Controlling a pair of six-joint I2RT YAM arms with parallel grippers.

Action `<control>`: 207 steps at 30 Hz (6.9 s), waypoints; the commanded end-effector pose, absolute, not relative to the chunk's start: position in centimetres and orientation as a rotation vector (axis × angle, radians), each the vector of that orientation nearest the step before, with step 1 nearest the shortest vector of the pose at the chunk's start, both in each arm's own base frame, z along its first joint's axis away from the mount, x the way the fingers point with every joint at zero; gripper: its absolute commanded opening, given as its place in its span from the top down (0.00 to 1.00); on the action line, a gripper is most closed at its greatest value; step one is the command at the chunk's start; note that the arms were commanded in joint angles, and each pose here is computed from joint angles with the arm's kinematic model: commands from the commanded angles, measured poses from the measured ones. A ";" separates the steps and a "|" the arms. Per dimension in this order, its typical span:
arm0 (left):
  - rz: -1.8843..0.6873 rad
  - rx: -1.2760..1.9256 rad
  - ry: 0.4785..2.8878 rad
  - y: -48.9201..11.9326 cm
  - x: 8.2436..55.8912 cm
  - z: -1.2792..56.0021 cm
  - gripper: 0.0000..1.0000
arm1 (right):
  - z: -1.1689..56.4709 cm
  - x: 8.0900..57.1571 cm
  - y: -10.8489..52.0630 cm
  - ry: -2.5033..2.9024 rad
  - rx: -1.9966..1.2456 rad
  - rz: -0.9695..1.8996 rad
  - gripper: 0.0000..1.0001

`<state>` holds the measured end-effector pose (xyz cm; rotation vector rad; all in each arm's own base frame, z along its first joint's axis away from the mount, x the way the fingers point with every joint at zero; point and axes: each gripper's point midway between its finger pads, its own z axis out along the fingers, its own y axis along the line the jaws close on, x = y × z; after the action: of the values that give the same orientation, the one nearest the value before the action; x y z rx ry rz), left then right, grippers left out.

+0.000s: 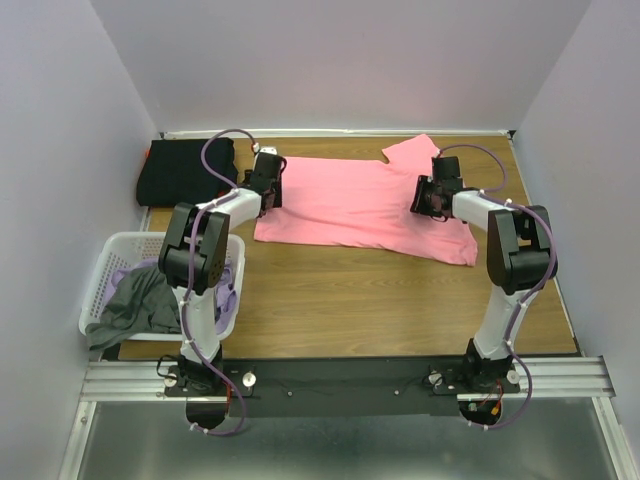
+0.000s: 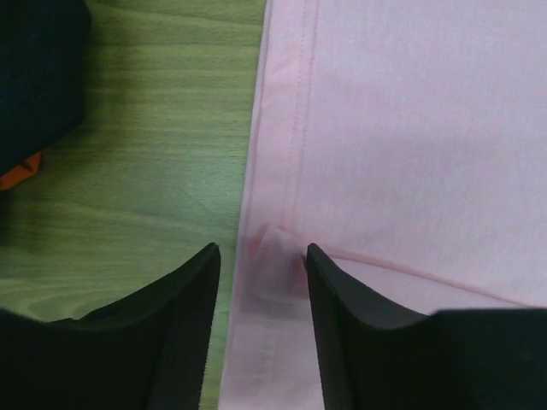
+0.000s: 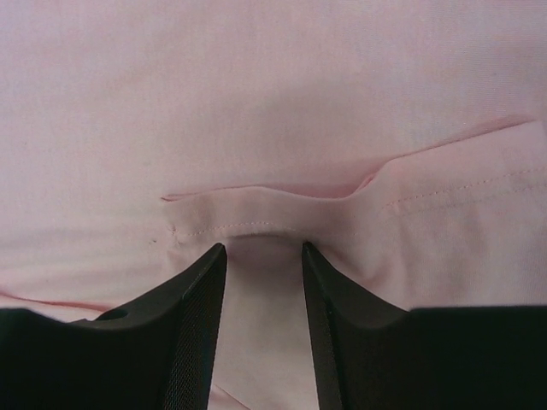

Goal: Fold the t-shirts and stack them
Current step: Fold the tshirt

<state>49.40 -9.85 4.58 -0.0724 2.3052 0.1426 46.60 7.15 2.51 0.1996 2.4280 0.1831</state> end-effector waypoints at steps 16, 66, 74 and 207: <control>-0.278 0.129 2.011 -22.5 45.0 12.1 0.09 | 5.0 38.4 9.6 2.410 0.179 0.255 0.48; -0.387 0.124 2.099 -25.2 29.1 6.5 0.07 | 8.0 28.7 8.2 2.374 0.381 0.290 0.48; -0.376 0.149 2.005 -27.2 31.9 11.3 0.04 | 9.4 33.3 8.7 2.377 0.298 0.223 0.48; -0.106 0.017 2.181 -12.7 49.8 7.0 0.05 | 0.8 55.5 1.9 2.462 0.303 0.253 0.80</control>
<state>49.43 -12.93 8.34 0.0311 2.1289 -0.1045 57.88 0.97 2.63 0.3158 2.3641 0.2325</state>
